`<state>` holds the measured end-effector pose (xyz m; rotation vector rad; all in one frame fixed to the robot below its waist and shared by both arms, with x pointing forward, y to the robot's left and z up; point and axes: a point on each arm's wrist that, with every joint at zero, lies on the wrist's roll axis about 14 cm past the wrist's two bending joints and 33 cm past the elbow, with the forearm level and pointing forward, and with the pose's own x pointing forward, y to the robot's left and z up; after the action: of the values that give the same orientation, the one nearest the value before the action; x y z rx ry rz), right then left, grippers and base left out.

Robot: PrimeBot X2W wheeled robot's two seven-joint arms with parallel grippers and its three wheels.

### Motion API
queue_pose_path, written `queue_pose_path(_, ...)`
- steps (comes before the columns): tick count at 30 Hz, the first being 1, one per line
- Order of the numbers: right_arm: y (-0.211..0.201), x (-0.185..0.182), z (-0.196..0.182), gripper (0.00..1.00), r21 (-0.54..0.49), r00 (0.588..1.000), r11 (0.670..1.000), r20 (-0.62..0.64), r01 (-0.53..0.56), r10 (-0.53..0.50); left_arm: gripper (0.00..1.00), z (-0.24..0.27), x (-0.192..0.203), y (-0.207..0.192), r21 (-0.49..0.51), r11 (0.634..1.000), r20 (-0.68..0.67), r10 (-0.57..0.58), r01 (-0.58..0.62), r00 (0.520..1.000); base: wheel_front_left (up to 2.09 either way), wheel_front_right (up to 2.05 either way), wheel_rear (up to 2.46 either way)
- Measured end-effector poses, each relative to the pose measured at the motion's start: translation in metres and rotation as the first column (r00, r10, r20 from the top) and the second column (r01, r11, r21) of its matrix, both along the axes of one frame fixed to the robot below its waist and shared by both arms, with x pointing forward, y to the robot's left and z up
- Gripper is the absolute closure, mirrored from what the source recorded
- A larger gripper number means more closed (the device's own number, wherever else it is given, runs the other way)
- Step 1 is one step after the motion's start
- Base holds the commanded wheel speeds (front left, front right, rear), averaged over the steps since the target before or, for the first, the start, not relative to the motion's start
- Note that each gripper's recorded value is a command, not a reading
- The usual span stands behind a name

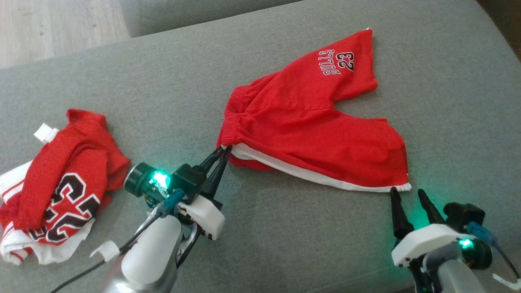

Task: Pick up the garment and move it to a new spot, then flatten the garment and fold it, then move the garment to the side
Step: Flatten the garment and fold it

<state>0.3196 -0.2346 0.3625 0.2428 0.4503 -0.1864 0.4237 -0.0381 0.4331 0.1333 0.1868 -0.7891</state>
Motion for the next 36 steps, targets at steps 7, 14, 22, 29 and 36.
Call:
queue_pose_path(7, 0.005, 0.014, -0.002, 0.0, -0.005, 1.0, 1.0, -0.006, -0.029, 0.029, 1.0, 0.001, 0.0, 0.001, -0.006, 1.0, -0.001, 0.003, -0.003, 1.0, 0.0, 0.0, 0.0)
queue_pose_path(14, 0.012, 0.023, -0.005, 1.0, -0.01, 0.998, 0.998, -0.019, -0.063, 0.063, 1.0, -0.001, 0.001, 0.005, 0.003, 1.0, -0.007, 0.009, -0.009, 1.0, 0.0, 0.0, 0.0)
queue_pose_path(22, 0.014, 0.032, 0.013, 1.0, -0.028, 0.996, 0.997, 0.047, -0.074, 0.075, 1.0, 0.006, 0.0, 0.009, 0.0, 1.0, 0.001, 0.026, -0.026, 1.0, 0.0, 0.0, 0.0)
queue_pose_path(29, 0.013, 0.055, 0.085, 1.0, -0.043, 0.96, 0.997, 0.267, -0.071, 0.08, 1.0, 0.026, -0.003, 0.012, -0.025, 0.999, 0.038, 0.04, -0.039, 0.998, 0.0, 0.0, 0.0)
queue_pose_path(36, 0.001, 0.081, 0.215, 1.0, -0.115, 0.831, 0.991, 0.544, -0.068, 0.12, 1.0, 0.111, 0.02, 0.008, -0.116, 0.993, 0.196, 0.049, -0.026, 0.979, 0.0, 0.0, 0.0)
